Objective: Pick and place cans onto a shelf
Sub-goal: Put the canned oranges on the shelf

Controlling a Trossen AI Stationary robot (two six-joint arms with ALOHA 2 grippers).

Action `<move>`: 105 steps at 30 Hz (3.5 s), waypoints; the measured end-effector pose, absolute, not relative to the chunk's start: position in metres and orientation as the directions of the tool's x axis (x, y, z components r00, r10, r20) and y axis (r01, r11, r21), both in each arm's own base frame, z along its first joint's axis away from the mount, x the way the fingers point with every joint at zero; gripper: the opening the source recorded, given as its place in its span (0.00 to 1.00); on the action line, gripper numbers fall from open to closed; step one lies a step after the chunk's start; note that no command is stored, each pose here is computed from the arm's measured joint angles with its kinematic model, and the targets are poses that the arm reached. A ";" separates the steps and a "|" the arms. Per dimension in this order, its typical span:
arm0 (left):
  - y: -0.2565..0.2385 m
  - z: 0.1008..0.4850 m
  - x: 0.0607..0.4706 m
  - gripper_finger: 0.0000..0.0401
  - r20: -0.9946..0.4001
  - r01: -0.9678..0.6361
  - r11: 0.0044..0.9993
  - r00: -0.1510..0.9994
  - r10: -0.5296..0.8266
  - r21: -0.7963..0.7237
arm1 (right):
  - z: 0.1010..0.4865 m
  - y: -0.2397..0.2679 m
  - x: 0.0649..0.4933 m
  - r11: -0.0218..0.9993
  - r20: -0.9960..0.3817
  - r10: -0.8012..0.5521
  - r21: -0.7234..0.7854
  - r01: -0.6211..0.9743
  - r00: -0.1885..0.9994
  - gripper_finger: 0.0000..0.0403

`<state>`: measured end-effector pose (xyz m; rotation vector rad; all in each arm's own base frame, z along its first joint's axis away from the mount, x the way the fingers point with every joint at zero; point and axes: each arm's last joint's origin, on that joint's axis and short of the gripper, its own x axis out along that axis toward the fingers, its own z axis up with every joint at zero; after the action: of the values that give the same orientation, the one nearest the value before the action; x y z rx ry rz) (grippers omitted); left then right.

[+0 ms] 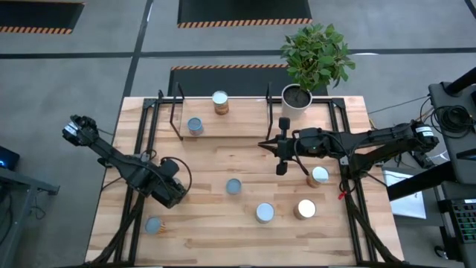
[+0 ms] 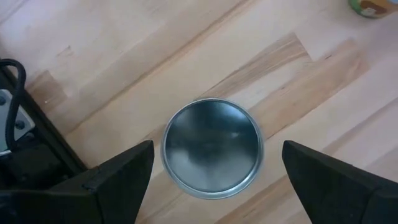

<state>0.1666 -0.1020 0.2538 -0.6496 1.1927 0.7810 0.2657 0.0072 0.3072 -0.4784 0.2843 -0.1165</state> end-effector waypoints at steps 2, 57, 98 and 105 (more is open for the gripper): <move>-0.102 0.253 0.166 0.84 -0.967 -0.812 0.583 0.172 0.186 -0.032 | 0.307 0.007 0.266 0.882 -0.242 -0.177 -0.469 0.044 0.954 0.02; -0.110 0.245 0.206 0.76 -0.953 -0.796 0.598 0.106 0.285 0.090 | 0.308 0.007 0.265 0.876 -0.240 -0.185 -0.479 0.049 0.953 0.02; 0.131 0.290 0.316 0.77 -0.873 -0.756 0.640 0.212 0.439 0.138 | 0.316 0.004 0.214 0.908 -0.288 -0.182 -0.415 0.048 0.940 0.02; 0.139 0.276 0.325 0.78 -0.877 -0.751 0.640 0.187 0.443 0.163 | 0.316 0.004 0.214 0.908 -0.289 -0.181 -0.415 0.048 0.940 0.02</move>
<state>0.3247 0.1388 0.2756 -0.3354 1.0911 0.8626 0.2138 0.0045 0.3158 -0.4164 0.3294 -0.1204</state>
